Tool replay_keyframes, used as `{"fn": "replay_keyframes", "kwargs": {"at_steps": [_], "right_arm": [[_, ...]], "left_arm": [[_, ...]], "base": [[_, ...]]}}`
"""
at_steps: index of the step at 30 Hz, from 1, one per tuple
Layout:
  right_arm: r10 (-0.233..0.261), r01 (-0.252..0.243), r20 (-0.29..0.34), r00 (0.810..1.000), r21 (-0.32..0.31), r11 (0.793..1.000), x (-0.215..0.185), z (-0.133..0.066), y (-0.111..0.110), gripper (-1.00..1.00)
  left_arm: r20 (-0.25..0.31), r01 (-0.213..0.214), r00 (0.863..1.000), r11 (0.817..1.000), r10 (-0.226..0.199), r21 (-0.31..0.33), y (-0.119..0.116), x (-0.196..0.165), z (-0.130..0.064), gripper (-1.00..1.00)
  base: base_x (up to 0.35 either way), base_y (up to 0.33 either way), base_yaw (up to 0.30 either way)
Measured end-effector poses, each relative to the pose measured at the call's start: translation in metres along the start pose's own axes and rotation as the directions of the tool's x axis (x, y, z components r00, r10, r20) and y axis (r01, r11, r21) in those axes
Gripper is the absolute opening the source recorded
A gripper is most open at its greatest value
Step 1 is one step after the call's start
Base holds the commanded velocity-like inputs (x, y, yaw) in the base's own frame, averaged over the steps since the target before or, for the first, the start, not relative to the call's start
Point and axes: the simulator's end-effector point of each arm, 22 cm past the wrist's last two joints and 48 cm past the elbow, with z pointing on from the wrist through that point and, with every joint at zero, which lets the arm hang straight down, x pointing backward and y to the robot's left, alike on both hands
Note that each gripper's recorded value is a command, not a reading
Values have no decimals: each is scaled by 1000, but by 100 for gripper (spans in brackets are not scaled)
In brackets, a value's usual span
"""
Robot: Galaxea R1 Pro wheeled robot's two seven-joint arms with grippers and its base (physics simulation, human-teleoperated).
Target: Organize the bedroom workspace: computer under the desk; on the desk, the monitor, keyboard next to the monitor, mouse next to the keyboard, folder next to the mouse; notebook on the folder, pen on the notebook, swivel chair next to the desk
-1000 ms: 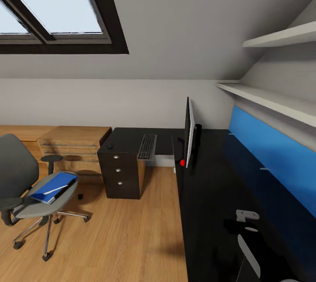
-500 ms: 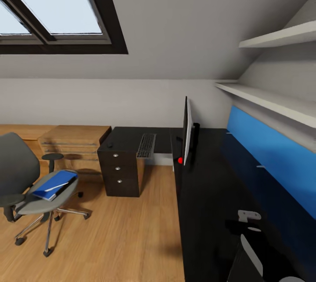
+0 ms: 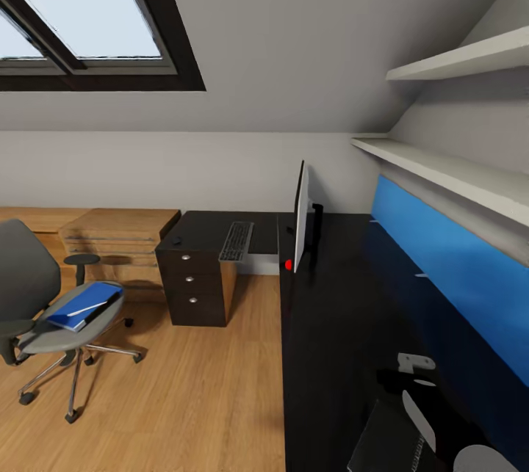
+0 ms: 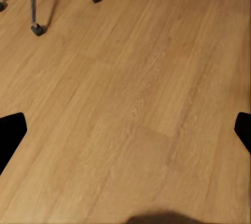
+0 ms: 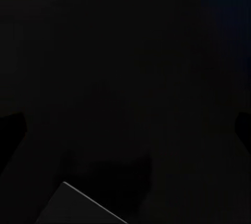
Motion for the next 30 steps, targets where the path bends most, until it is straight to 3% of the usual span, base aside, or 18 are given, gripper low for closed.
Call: {"fn": "replay_keyframes", "kwargs": {"at_steps": [5,30], "right_arm": [[-1,1,1,1000,-13,1000,1,4,3,100],[-8,7,-27,1000,-18,1000,24,27,12,100]], "left_arm": [[39,26,999,1000,-27,17,-10,-20,3,100],[36,30,999,999,-31,11,-13,-7,25,100]], "base": [[-1,-6,0],[0,0,0]]}}
